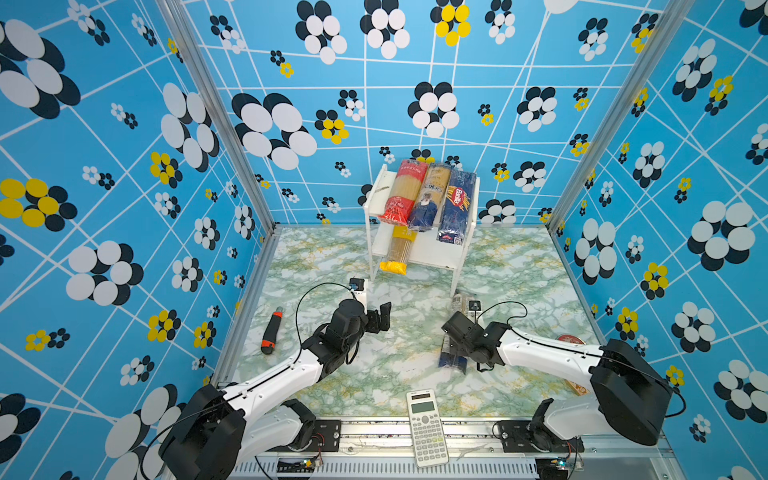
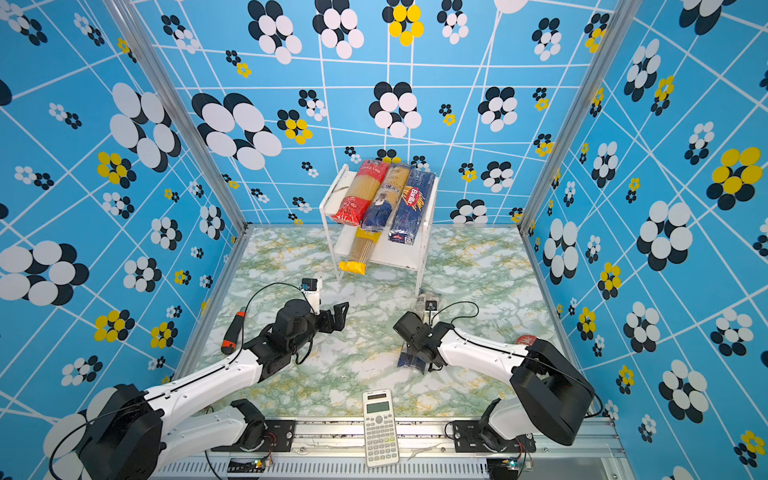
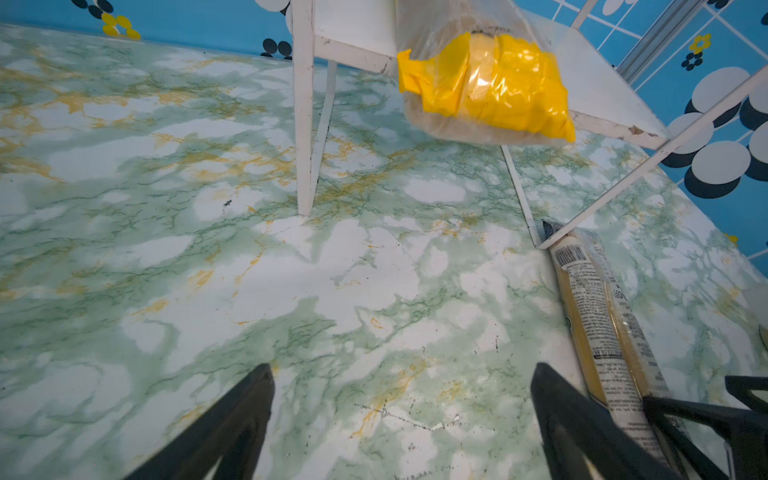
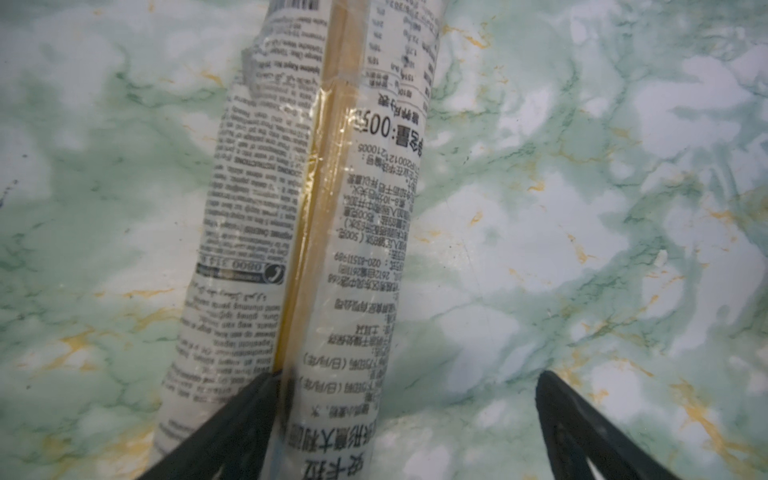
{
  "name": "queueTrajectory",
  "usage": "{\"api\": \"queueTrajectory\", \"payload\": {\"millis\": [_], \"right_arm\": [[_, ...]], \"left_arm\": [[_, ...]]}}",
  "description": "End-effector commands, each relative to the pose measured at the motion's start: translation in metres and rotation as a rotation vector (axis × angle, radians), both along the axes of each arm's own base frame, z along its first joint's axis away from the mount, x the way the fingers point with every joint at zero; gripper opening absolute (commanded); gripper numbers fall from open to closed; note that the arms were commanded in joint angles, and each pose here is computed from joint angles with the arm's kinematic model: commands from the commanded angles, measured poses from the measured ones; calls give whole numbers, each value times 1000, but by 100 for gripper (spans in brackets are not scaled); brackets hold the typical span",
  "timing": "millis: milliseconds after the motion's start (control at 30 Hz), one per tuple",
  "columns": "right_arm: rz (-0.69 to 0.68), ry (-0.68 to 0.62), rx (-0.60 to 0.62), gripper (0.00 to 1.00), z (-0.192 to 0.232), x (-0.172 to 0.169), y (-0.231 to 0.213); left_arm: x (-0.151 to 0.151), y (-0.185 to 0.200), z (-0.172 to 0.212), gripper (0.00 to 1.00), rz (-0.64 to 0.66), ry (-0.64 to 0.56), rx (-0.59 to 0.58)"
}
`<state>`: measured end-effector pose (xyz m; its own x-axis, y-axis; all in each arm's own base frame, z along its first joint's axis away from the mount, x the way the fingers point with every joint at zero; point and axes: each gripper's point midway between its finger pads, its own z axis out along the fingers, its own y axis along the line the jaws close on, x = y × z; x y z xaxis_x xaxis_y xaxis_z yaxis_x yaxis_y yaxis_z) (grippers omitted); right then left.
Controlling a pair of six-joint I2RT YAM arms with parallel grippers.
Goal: Place and organize the pasta boxes and bags onto the shelf
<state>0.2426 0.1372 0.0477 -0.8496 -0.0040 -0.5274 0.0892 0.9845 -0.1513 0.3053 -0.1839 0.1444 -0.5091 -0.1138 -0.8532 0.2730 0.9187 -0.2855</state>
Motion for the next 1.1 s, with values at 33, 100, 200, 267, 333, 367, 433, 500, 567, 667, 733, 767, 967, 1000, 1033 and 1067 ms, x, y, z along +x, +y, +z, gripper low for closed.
{"api": "queueTrajectory", "payload": {"millis": [33, 100, 200, 267, 333, 367, 433, 500, 567, 667, 733, 767, 967, 1000, 1033, 1067], "right_arm": [[-25, 73, -65, 99, -3, -19, -22], [-30, 68, -60, 99, 0, -20, -24], [-38, 55, -53, 99, 4, -21, -26], [-45, 49, -48, 99, 8, -23, -29], [-50, 44, -44, 99, 11, -24, -31], [-50, 43, -45, 99, 13, -26, -33], [-59, 37, -42, 99, 16, -28, -36], [-68, 35, -45, 99, 18, -31, -40], [-82, 32, -50, 99, 19, -34, -45], [-101, 39, -52, 99, 17, -39, -51], [-114, 51, -62, 99, 16, -43, -55], [-122, 56, -69, 99, 16, -45, -58], [-163, 73, -82, 99, 18, -55, -68], [-167, 74, -80, 99, 18, -56, -69], [-173, 75, -76, 99, 17, -58, -71], [-176, 74, -69, 99, 17, -59, -71]], "left_arm": [[-7, -1, -10, 99, -5, 24, -26], [-9, -1, -14, 99, -9, 33, -22], [-11, -3, -21, 99, -21, 50, -17], [-12, -5, -24, 99, -33, 61, -16], [-12, -7, -28, 99, -42, 69, -16], [-12, -8, -28, 99, -46, 73, -19], [-13, -11, -31, 99, -54, 80, -20], [-12, -13, -31, 99, -61, 83, -24], [-12, -16, -32, 99, -69, 90, -29], [-13, -20, -34, 99, -79, 101, -34], [-13, -23, -38, 99, -85, 111, -38], [-13, -25, -39, 99, -91, 116, -40], [-15, -39, -48, 99, -146, 147, -43], [-15, -41, -49, 99, -154, 151, -41], [-15, -43, -50, 99, -161, 155, -40], [-15, -44, -51, 99, -165, 158, -38]]}}
